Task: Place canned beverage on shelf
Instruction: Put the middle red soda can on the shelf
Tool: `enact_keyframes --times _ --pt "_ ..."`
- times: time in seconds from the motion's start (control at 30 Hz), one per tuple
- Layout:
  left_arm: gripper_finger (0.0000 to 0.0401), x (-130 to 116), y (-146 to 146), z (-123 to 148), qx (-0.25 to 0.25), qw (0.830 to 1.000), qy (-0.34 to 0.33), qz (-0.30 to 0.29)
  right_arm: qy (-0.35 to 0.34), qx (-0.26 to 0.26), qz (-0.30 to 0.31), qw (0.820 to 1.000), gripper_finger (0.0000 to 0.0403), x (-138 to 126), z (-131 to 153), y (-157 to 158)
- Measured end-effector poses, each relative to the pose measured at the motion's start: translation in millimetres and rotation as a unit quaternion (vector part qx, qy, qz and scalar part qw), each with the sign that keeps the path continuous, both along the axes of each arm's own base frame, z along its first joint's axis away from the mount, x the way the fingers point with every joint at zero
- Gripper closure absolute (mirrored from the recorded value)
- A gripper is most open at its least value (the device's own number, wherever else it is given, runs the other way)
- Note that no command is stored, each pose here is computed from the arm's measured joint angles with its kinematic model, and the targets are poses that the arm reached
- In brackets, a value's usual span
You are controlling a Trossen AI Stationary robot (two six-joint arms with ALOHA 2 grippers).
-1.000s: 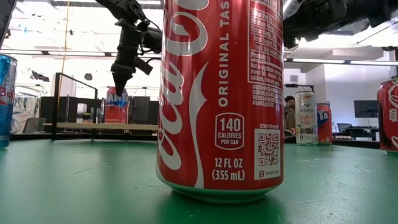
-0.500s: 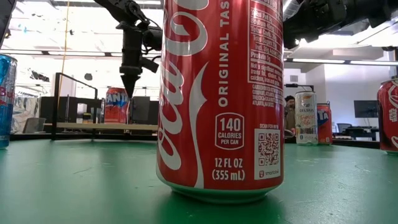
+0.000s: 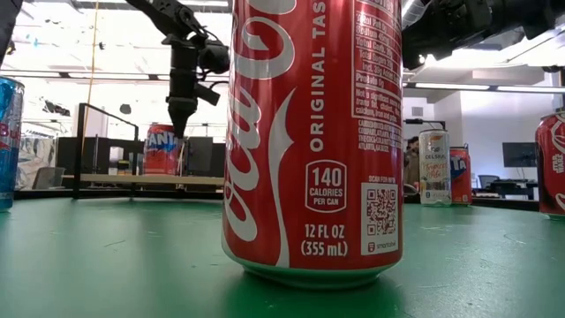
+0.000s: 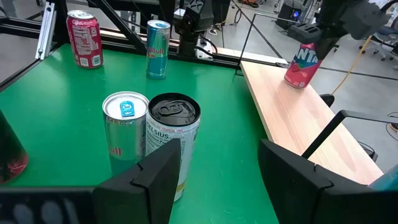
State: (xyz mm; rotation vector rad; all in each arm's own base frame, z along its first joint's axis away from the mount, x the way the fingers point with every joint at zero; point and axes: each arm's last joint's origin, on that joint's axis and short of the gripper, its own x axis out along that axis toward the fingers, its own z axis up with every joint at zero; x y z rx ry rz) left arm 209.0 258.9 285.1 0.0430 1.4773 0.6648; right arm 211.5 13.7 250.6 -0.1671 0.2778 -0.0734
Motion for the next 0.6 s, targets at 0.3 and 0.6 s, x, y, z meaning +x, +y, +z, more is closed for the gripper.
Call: enact_keyframes --times 0.3,0.6 --pt "0.0401 -5.1 1.8 -0.6 -0.007 1.000 0.007 0.008 0.000 0.000 0.000 1.000 0.0163 0.0 0.0 0.0" --pt "0.0401 -6.3 0.2 -1.2 -0.016 1.000 0.015 0.006 0.000 0.001 0.000 1.000 0.0163 0.0 -0.1 0.0"
